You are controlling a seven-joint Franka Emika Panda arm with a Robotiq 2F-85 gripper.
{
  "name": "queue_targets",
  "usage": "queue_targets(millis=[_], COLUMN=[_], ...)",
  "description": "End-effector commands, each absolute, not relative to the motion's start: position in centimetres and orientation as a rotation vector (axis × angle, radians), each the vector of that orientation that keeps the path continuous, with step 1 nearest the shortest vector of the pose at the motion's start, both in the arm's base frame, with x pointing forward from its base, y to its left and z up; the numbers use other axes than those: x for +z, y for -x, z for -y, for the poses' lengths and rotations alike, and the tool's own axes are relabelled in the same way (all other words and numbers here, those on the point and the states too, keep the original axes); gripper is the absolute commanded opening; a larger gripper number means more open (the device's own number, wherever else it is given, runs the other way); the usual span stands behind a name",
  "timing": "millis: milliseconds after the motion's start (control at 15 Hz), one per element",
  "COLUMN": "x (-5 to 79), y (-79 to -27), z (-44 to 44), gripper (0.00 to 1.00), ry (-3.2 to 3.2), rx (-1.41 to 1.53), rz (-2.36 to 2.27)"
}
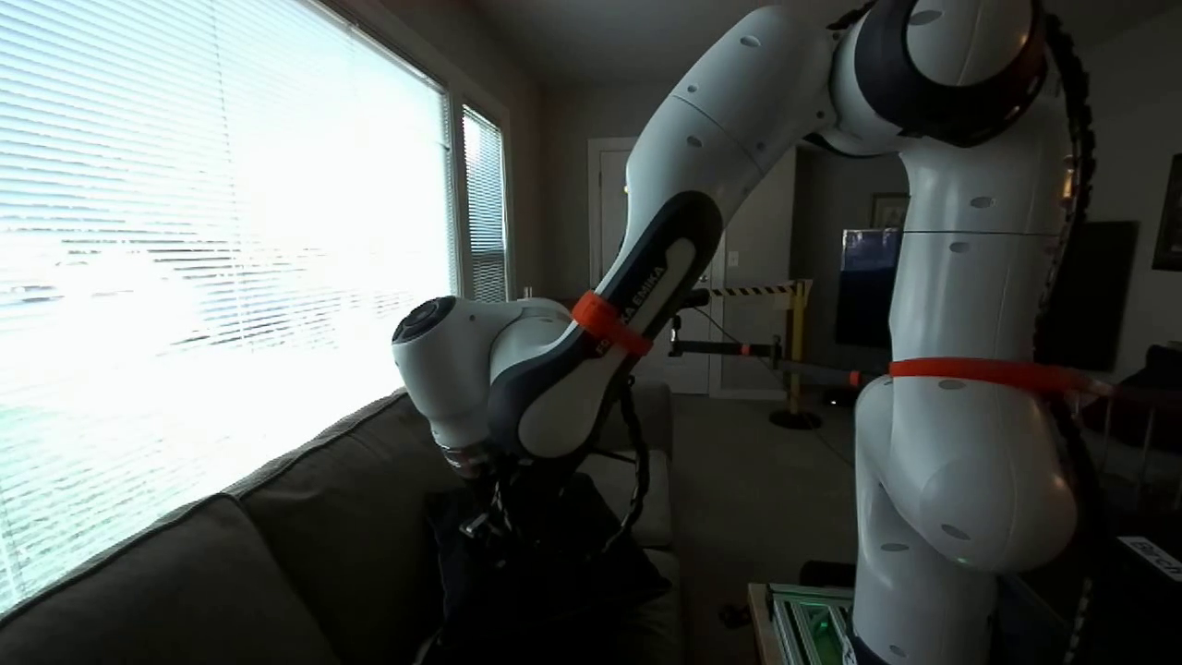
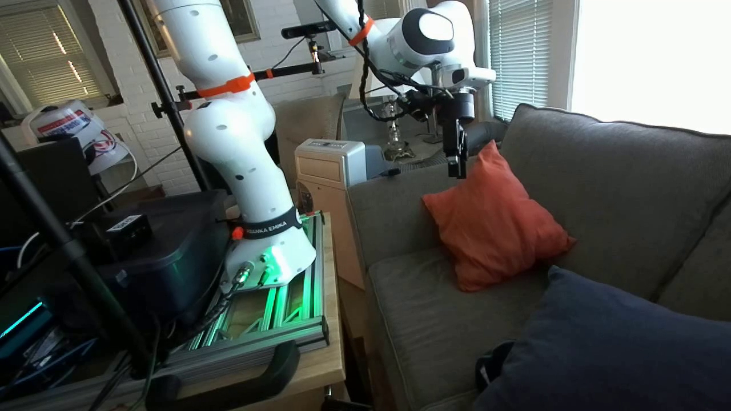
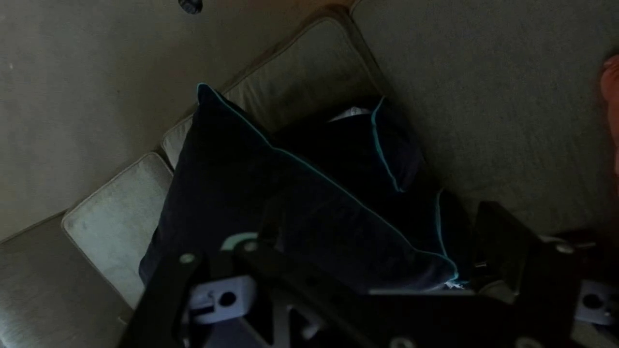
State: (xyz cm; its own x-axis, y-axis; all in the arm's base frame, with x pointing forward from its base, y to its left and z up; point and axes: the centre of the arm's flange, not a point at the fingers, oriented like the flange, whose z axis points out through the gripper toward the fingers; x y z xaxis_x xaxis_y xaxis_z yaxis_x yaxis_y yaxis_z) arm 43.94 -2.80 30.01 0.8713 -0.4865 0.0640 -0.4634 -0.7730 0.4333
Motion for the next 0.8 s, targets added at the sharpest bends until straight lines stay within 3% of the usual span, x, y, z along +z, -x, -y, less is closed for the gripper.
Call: queue_targets(millis=[0, 467, 733], x=[28.0, 23.4, 20.0], y=[-44.5, -45.3, -46.4], z=[3.3, 3.9, 5.5], gripper=[1.00, 1.00, 1.00], ry=[-2.421, -2.495, -2.754], rx=[-0.068, -0.130, -0.137], rz=[0.811, 1.137, 1.025])
